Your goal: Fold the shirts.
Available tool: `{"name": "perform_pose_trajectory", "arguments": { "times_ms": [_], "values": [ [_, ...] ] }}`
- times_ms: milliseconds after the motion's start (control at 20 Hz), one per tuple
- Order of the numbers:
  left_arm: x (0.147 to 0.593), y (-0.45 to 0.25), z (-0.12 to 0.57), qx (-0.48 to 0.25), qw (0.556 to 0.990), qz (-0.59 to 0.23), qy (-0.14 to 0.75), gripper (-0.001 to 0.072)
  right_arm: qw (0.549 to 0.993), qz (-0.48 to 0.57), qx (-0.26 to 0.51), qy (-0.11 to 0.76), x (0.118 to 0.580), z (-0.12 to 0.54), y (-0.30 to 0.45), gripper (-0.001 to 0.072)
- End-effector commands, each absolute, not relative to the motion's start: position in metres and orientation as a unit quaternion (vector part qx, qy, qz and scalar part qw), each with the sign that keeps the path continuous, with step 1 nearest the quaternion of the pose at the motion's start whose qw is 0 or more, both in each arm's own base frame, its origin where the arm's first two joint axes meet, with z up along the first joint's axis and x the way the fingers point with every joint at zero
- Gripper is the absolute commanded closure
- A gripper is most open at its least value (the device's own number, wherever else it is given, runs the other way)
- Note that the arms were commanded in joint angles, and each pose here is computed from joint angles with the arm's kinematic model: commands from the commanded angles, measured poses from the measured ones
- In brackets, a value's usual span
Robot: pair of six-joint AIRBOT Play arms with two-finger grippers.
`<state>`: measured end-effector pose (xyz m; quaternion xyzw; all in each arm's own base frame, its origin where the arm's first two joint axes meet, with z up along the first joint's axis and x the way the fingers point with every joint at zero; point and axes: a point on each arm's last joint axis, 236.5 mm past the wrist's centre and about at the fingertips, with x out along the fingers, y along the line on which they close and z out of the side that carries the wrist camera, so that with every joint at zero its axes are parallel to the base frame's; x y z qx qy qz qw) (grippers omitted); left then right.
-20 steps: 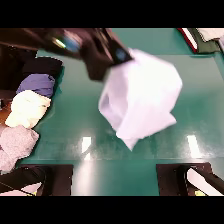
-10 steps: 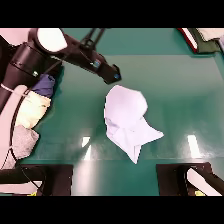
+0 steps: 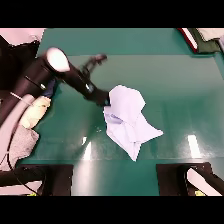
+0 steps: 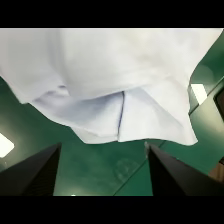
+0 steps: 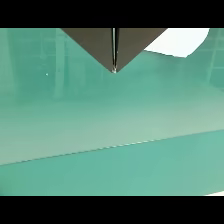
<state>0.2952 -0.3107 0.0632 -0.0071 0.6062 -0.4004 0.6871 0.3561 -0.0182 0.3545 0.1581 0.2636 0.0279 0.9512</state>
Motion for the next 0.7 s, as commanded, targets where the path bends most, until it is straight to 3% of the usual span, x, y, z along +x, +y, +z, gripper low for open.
{"name": "perform_pose_trajectory", "arguments": {
  "times_ms": [0,200,300,650],
  "values": [
    [0.244,-0.332,0.007,-0.003,0.654,-0.402,0.641,0.0081,0.951,0.028,0.158,0.265,0.356,0.354,-0.018,0.0697],
    [0.239,-0.337,-0.02,-0.03,0.659,-0.387,0.644,0.0082,0.951,0.028,0.158,0.265,0.356,0.354,-0.018,0.0697],
    [0.229,-0.345,-0.022,-0.052,0.642,-0.4,0.652,0.0082,0.951,0.028,0.158,0.265,0.356,0.354,-0.018,0.0698],
    [0.215,-0.361,-0.053,-0.036,0.629,-0.399,0.666,0.0083,0.941,0.029,0.163,0.296,0.36,0.335,-0.019,0.0698]
  ]
}}
